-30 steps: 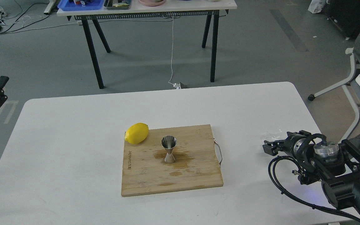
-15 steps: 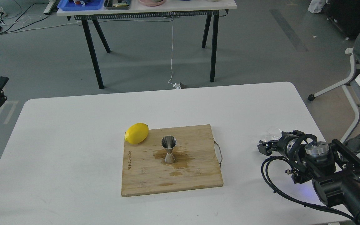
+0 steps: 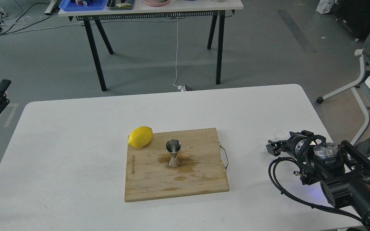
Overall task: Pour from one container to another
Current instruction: 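Lower the right hand toward the small clear glass cup, then grasp the small clear glass cup with the right hand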
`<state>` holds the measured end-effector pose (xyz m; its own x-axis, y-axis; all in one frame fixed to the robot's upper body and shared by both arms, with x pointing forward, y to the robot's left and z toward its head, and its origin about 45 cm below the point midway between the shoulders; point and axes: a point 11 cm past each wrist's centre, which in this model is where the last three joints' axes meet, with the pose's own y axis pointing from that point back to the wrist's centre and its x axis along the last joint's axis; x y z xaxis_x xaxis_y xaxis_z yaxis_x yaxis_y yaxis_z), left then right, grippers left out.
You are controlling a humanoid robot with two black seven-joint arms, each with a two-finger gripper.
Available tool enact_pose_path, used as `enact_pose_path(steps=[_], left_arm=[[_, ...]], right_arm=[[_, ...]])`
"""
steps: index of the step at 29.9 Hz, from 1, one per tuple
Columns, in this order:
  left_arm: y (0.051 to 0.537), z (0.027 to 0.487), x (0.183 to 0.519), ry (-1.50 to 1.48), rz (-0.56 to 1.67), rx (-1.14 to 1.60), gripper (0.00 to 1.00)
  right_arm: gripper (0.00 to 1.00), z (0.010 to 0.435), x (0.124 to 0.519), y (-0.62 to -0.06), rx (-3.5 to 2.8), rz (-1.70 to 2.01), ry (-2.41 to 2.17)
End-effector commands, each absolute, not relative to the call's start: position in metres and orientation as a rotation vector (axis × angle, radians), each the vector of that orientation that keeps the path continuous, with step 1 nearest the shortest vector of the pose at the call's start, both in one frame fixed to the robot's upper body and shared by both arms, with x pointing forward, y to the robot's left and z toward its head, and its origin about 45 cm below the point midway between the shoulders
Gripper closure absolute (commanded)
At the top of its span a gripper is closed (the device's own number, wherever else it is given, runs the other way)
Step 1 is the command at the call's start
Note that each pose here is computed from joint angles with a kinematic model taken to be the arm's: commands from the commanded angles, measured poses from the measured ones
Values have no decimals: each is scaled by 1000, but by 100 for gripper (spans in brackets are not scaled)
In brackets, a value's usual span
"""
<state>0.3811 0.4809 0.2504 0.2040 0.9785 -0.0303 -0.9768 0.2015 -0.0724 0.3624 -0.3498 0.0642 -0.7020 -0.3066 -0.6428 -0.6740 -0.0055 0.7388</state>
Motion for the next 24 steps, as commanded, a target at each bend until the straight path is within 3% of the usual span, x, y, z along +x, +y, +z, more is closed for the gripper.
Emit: enact_pose_path(steps=[1,6,12,17,24], left_arm=[[482,250,381,-23,1368,-80,1],[484,248,380,-19,1378,-76,1],[484,248,380,-19,1378,-78,1],[484,247,380,-18,1377,-77,1],[487,246,380,-17,1387,-73,1]], right_arm=[[24,61,362,-344,-1032,1769,1987],[37,59,360,-342,-1039,1774,1992],[46,57,359,-340,-1066,1776,2011],[62,58,360,-338,-1102,1767,1989],[64,58,360,-338,-1106,1764,1988]])
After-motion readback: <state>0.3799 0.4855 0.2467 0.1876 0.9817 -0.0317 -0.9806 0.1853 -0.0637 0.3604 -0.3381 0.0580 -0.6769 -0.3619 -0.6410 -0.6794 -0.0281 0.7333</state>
